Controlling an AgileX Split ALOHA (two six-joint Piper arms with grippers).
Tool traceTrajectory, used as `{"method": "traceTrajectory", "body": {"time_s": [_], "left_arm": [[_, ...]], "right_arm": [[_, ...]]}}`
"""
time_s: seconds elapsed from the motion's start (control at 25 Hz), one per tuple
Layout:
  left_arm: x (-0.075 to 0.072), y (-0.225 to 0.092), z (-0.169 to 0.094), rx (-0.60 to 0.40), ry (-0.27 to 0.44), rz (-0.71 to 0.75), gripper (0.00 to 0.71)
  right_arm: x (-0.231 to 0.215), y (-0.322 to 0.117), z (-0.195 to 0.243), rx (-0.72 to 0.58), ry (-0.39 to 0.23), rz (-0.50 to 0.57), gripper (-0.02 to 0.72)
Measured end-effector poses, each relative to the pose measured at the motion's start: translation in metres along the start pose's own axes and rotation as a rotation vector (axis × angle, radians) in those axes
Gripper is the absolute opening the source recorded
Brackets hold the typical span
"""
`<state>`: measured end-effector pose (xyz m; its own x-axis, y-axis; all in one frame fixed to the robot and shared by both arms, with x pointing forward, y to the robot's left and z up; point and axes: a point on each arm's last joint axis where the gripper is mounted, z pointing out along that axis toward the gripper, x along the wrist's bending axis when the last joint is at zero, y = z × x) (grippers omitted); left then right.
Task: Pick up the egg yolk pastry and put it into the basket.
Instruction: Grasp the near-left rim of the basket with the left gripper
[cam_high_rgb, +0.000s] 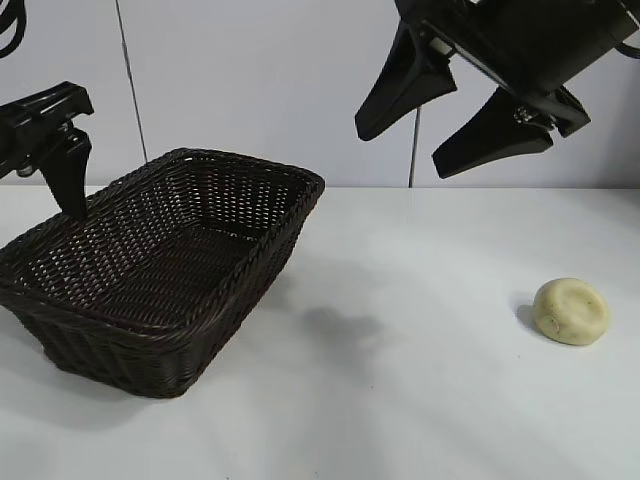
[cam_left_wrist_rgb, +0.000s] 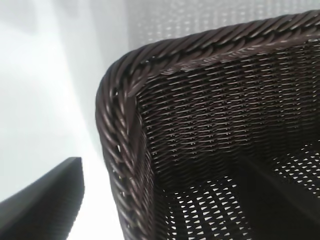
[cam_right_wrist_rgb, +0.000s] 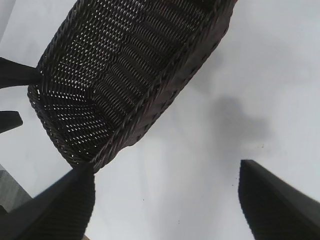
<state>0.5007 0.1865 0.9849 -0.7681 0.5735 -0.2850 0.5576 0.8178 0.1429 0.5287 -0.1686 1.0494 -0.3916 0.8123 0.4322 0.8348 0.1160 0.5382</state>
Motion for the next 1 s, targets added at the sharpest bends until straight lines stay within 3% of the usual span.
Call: {"method": "traceTrajectory", "body": {"time_s": [0.24, 0.48, 0.76, 1.0], "left_arm": [[0.012, -0.006, 0.017, 0.010, -0.056, -0.015, 0.599], [0.011, -0.006, 0.019, 0.001, -0.096, 0.000, 0.599], [0.011, -0.006, 0.022, 0.000, -0.093, 0.009, 0.599], [0.011, -0.009, 0.050, 0.016, -0.031, 0.041, 0.599]], "right_arm": [[0.000, 0.000, 0.000, 0.000, 0.000, 0.000, 0.567], [0.000, 0.000, 0.000, 0.000, 0.000, 0.000, 0.567], [0.000, 0.000, 0.000, 0.000, 0.000, 0.000, 0.567], [0.000, 0.000, 0.000, 0.000, 0.000, 0.000, 0.567]]}}
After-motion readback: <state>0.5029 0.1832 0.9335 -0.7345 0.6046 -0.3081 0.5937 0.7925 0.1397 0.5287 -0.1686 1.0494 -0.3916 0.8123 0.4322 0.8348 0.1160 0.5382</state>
